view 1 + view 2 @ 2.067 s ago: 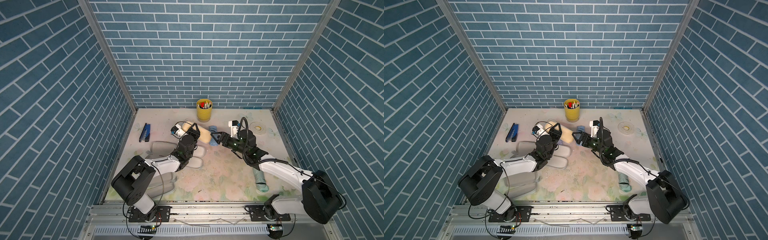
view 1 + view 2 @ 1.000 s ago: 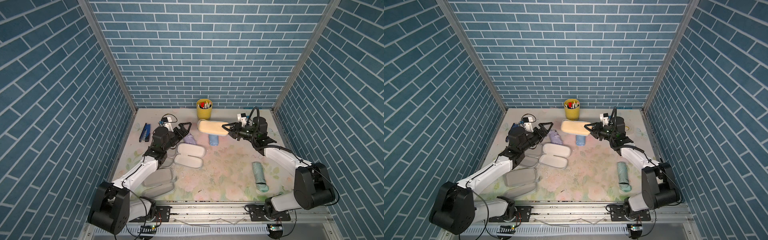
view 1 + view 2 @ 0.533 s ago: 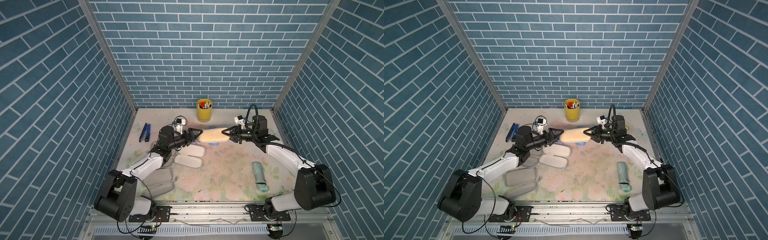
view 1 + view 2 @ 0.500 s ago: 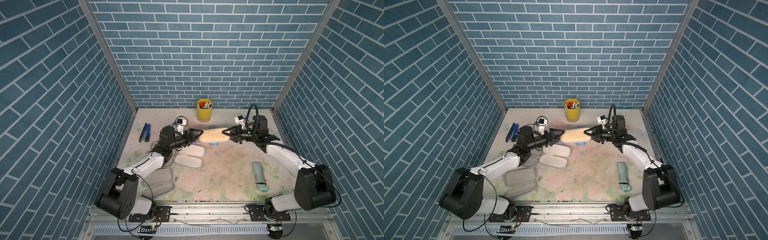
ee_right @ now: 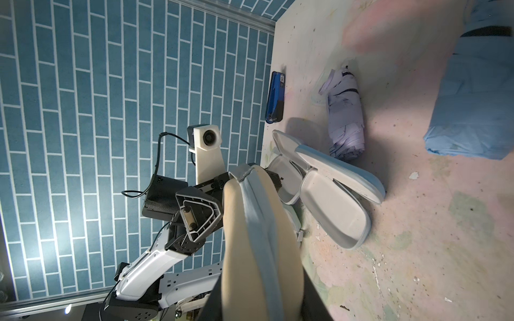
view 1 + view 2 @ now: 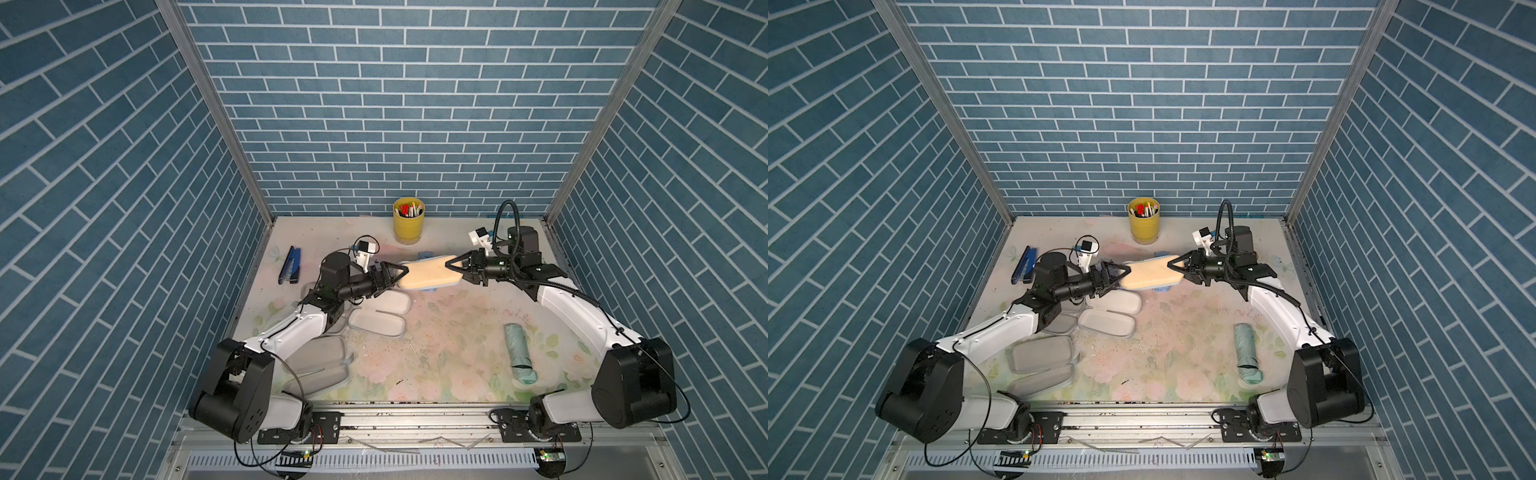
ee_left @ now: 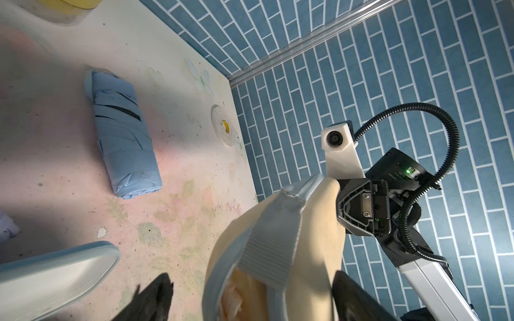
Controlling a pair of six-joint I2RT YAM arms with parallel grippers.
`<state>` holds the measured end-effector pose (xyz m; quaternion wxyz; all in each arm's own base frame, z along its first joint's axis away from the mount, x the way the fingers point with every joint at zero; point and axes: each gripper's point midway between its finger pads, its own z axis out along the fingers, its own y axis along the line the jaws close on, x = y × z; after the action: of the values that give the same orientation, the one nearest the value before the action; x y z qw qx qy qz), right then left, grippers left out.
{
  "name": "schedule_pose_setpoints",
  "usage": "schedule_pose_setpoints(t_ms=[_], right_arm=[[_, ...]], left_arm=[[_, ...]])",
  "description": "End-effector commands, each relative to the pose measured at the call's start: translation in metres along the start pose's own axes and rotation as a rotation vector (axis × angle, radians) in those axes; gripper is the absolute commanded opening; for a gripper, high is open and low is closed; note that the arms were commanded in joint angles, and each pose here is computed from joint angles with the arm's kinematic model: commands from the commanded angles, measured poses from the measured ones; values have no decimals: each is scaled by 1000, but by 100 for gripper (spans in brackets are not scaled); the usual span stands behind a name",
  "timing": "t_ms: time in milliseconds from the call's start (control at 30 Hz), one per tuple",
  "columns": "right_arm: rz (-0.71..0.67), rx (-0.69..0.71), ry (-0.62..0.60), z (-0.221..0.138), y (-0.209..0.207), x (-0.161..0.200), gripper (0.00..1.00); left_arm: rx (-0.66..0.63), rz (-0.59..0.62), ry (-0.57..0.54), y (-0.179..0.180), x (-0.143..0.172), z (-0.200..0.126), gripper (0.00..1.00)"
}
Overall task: Put umbrellas into zippered umbrella sleeves
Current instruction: Adjust the umbrella sleeve.
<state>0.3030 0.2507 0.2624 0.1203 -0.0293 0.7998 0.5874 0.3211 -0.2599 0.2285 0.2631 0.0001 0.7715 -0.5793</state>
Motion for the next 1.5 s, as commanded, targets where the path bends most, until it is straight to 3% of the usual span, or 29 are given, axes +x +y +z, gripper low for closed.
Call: schedule_pose_setpoints(t_ms=[0,100,233,500,700,933,1100,1167,1267,1467], right_arm=[[-97,-99,43,-3,38,8,17],[-82,-128,69,6,39,10,17],[-71,-129,75,10,36,10,20],[-20,-100,86,15,20,10,59],[-38,-44,53,0,5,17,66],[-286,395,-105,-42,-62,25,64],[-787,596,-172,-27,-74,34,56],[-934,613,-194,-17,-67,33,54],[-1039,592,-199,-5,-59,31,52],[-1140,575,-228,9,-49,19,50]], left_arm=[[18,45,18,-7,2,3,92],[91,32,5,-21,-3,9,89],[182,12,4,-37,-4,14,72],[220,-21,28,-40,1,12,33],[258,-134,-75,-24,-26,7,12],[202,-154,-176,-10,-47,-5,10],[210,-124,-164,-24,-51,-6,11],[195,-110,-159,-26,-50,-8,11],[188,-95,-152,-31,-48,-9,12],[184,-92,-131,-34,-42,-5,12]])
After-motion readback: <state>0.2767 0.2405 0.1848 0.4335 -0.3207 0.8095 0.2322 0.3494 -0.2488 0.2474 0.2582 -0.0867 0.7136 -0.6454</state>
